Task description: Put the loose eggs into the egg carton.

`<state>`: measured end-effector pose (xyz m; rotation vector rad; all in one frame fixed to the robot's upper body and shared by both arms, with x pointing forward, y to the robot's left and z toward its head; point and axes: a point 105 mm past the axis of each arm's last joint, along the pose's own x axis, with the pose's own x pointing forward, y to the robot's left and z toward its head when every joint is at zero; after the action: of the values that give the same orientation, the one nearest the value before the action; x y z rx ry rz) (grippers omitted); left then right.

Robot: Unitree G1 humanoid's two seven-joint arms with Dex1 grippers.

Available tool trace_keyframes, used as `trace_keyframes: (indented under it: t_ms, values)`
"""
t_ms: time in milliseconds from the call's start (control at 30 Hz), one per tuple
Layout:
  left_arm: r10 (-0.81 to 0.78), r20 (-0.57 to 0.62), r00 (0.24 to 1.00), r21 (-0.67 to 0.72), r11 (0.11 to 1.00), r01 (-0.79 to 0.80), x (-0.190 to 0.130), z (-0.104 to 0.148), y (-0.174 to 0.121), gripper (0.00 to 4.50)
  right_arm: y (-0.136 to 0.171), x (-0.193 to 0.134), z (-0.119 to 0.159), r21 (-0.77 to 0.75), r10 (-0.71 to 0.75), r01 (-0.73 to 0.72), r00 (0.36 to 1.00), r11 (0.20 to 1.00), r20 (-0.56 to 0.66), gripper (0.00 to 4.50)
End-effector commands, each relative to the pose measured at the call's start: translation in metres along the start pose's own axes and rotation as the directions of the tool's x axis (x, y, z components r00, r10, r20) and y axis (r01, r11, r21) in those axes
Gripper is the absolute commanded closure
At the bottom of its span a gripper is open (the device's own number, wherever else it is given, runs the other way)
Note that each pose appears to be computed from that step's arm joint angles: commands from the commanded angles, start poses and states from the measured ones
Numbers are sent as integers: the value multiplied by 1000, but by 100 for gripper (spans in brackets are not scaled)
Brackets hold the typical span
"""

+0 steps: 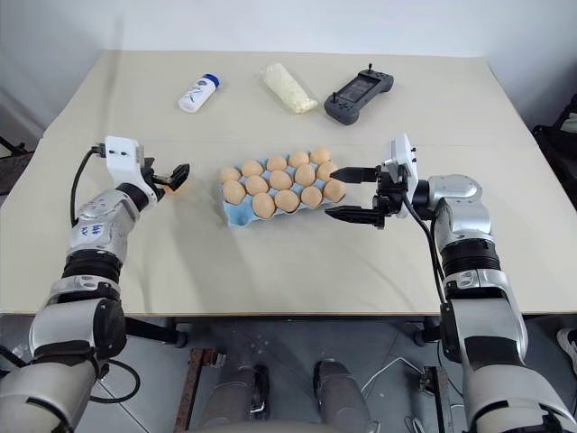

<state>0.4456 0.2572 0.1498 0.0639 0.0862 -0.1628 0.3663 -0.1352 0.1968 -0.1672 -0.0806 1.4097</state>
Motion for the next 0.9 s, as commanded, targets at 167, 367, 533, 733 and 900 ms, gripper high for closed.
trace_keyframes:
  t_ms: [167, 367, 533, 733, 900]
  values:
    - [7, -60, 998, -21, 1000, -9, 0, -8, 3, 146, 2, -1, 10, -40, 18, -18, 1000, 999, 6, 0]
    - [-33, 27, 999, 36, 999, 32, -1, 19, -2, 280, 1, -1, 11, -43, 15, -15, 1000, 999, 6, 0]
    - [-241, 194, 951, 119, 968, 221, -13, 66, -47, 281, 1, -3, 12, -46, 14, -14, 1000, 999, 10, 0]
    - [-559, 112, 822, 116, 828, 548, -58, 59, -110, 281, 1, -4, 12, -48, 5, -4, 1000, 999, 15, 0]
    - [-617, -5, 787, 101, 783, 614, -67, 35, -120, 281, 0, -6, 12, -49, -8, 9, 1000, 999, 14, 0]
